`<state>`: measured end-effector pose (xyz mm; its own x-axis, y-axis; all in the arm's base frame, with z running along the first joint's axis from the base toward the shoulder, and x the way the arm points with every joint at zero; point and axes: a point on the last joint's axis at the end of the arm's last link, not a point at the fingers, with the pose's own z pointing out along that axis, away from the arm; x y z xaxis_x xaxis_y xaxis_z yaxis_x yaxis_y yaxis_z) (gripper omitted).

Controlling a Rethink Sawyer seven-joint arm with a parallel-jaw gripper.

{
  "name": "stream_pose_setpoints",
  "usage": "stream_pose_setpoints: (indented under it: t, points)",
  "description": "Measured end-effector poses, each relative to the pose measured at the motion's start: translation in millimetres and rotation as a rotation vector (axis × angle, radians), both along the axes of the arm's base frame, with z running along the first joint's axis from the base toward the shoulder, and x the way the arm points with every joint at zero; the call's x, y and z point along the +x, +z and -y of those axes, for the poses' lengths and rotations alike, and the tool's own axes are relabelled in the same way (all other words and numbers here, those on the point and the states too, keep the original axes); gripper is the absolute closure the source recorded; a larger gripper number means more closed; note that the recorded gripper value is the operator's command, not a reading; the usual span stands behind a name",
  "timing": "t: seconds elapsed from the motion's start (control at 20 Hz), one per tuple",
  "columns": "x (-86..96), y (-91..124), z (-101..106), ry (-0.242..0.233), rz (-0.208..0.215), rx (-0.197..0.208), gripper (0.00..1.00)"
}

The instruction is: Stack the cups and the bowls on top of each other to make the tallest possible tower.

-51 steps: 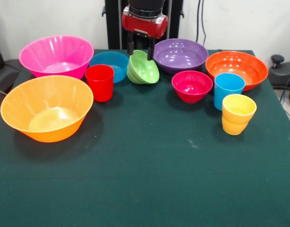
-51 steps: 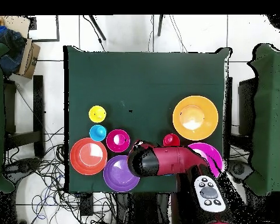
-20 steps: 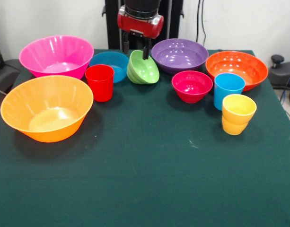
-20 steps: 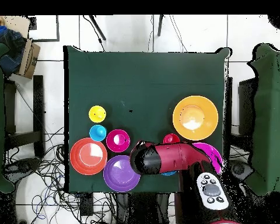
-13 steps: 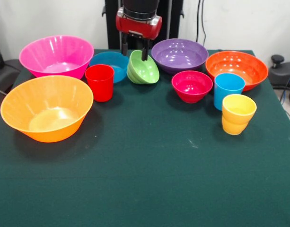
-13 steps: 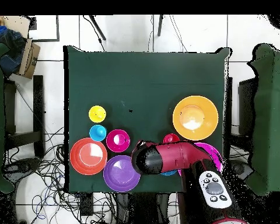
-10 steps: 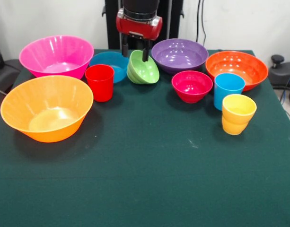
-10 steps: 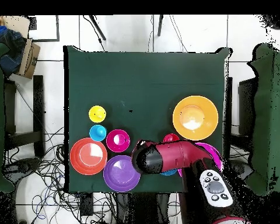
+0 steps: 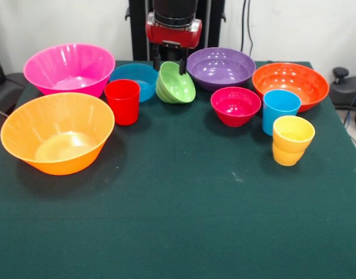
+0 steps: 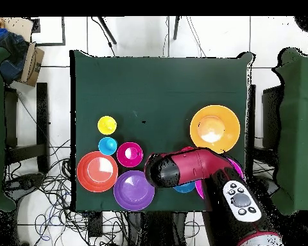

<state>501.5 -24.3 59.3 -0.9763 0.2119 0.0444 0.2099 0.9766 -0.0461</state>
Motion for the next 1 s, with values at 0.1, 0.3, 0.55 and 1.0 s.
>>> stream_pose_setpoints:
  t: [0.1,0.3,0.55,1.0]
  points:
    - [1.1,0.4,-0.4,0.026,-0.005,0.006,0.00]
    - [3.6,1.3,-3.2,0.127,-0.018,0.022,0.00]
    - [6.7,1.2,-9.5,0.185,-0.020,0.038,0.00]
    - [14.2,3.5,-22.9,0.215,-0.003,0.060,0.00]
